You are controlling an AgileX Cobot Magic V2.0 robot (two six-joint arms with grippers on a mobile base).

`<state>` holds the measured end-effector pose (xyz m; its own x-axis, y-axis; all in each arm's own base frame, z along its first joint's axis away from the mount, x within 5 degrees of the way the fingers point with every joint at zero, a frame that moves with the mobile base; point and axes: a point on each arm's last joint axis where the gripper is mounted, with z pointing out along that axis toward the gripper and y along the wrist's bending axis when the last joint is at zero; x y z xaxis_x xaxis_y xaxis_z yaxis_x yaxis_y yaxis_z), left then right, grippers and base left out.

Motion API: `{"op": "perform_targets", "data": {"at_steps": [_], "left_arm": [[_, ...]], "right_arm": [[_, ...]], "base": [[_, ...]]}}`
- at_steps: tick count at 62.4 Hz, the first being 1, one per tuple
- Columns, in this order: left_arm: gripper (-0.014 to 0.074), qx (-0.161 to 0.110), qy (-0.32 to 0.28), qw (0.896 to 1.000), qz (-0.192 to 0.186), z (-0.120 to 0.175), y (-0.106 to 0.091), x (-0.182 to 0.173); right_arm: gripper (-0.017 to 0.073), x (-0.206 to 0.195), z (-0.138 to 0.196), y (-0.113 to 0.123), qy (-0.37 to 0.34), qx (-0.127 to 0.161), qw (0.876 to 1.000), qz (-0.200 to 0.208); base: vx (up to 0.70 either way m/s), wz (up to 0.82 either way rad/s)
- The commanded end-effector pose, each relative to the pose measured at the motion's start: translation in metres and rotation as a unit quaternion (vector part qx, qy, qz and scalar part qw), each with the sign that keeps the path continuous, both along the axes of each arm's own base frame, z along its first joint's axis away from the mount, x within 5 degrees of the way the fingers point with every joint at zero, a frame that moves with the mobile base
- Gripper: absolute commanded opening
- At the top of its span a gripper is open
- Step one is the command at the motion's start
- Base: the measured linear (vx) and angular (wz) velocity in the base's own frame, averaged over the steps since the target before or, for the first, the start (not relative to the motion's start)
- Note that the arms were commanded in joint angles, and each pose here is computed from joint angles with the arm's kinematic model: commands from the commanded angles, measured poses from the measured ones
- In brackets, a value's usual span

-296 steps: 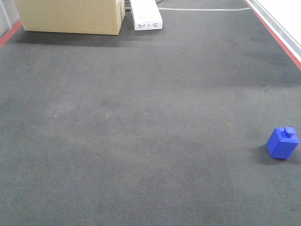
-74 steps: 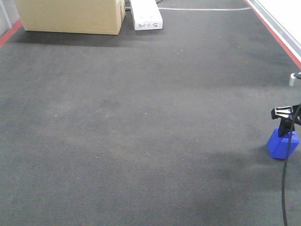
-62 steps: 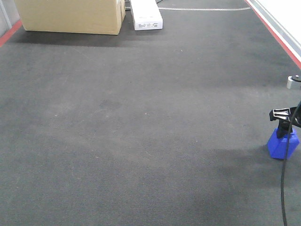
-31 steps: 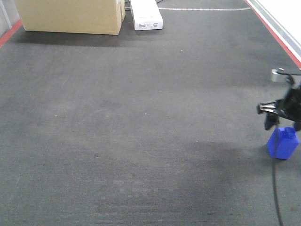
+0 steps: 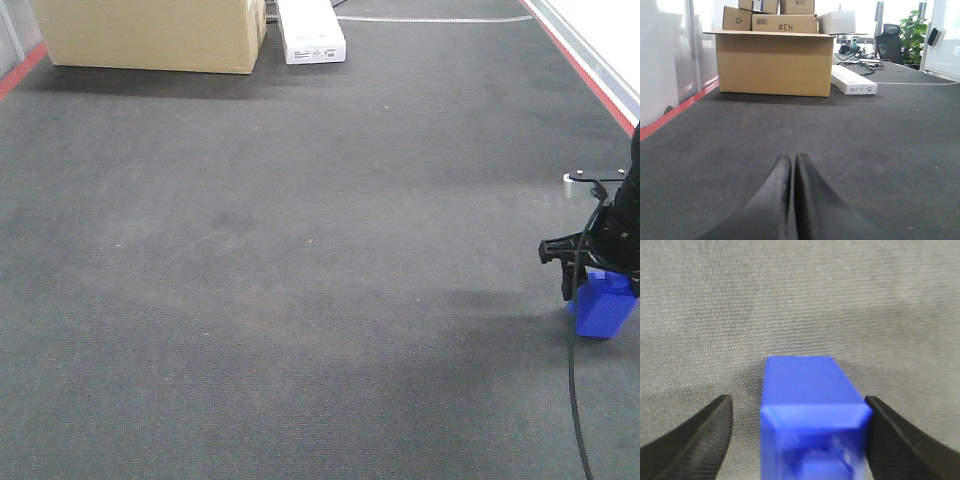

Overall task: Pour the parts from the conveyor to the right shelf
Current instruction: 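Close the right gripper on the blue block and lift it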

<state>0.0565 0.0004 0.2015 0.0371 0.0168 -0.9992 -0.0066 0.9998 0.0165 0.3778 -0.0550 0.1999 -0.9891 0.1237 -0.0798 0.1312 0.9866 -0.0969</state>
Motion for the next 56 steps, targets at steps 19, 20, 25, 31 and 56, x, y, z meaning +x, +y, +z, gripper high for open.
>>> {"op": "perform_targets", "data": {"at_steps": [19,20,25,31,56], "left_arm": [[-0.0006,-0.005,-0.03,1.0,-0.002,-0.003,0.0,0.0],[-0.0006,-0.005,-0.03,1.0,-0.002,-0.003,0.0,0.0],[-0.0006,-0.005,-0.03,1.0,-0.002,-0.003,0.0,0.0],[-0.0006,-0.005,-0.03,1.0,-0.002,-0.003,0.0,0.0],[-0.0006,-0.005,-0.03,1.0,-0.002,-0.003,0.0,0.0]], "right_arm": [[0.0113,-0.002,0.026,-0.02,-0.046,-0.003,0.999,-0.027],[0.0081,-0.003,0.028,-0.022,-0.049,-0.001,0.998,-0.028],[-0.0016,-0.006,0.037,-0.029,-0.068,0.009,0.997,-0.039],[-0.001,-0.01,0.056,-0.027,-0.108,0.021,0.994,-0.021],[-0.0008,-0.076,0.11,0.005,-0.282,0.065,0.957,0.024]], "base": [[0.0,0.0],[0.0,0.0],[0.0,0.0],[0.0,0.0],[0.0,0.0]]}}
